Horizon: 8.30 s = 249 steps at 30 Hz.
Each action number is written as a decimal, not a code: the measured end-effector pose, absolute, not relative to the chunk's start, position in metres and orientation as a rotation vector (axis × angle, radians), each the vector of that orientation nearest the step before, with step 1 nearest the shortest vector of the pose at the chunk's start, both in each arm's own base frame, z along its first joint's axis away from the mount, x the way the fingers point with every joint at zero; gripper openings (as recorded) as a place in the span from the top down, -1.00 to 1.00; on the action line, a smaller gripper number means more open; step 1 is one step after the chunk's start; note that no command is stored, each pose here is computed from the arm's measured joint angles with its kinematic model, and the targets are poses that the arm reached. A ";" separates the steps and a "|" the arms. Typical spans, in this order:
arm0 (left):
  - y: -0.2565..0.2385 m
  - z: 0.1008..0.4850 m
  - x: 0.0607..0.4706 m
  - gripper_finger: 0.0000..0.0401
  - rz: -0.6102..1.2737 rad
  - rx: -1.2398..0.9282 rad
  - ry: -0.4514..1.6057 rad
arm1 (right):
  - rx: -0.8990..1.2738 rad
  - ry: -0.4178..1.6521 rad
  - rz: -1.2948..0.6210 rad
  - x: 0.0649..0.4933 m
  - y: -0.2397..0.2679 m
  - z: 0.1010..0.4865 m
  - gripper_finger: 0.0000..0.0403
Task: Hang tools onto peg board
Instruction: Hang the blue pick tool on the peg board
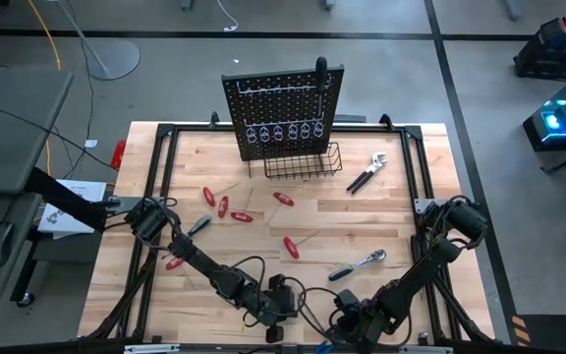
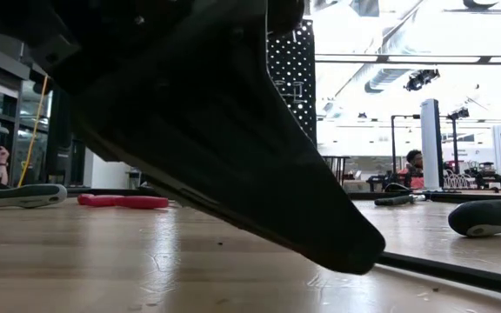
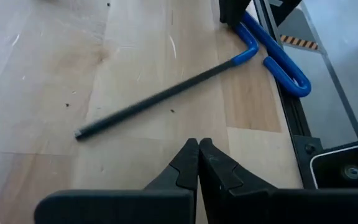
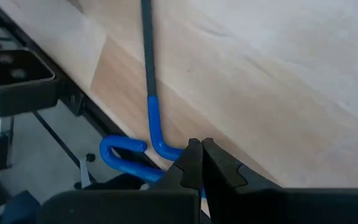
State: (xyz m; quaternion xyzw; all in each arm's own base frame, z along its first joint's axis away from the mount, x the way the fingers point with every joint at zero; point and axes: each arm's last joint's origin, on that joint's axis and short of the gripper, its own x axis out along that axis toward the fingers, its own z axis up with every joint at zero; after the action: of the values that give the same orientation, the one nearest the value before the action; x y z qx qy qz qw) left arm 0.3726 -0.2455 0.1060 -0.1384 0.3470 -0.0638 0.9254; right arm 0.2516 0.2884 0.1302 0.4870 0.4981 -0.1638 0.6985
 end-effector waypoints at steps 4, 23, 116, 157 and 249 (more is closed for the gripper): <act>-0.247 0.106 0.371 1.00 -0.129 -0.299 0.713 | 1.070 1.126 -0.311 0.253 0.291 0.131 1.00; -0.204 0.158 0.384 1.00 -0.175 -0.102 0.685 | 1.333 0.949 -0.242 0.185 0.336 0.173 1.00; -0.242 0.106 0.386 1.00 -0.391 0.055 0.805 | 1.552 1.025 -0.499 0.279 0.343 0.100 -0.02; -0.179 0.134 0.407 1.00 -0.291 0.163 0.823 | 1.351 0.915 -0.646 0.293 0.351 0.154 0.98; -0.001 0.390 0.349 0.97 0.228 -0.298 0.505 | -0.225 1.044 -0.179 0.321 0.011 0.443 0.83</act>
State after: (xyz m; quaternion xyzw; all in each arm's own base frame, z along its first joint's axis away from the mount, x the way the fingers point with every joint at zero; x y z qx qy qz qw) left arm 0.3494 -0.0013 0.3902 -0.1464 0.2482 0.1121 0.9510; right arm 0.3210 0.0109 0.4428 -0.1069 0.4968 -0.0851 0.8570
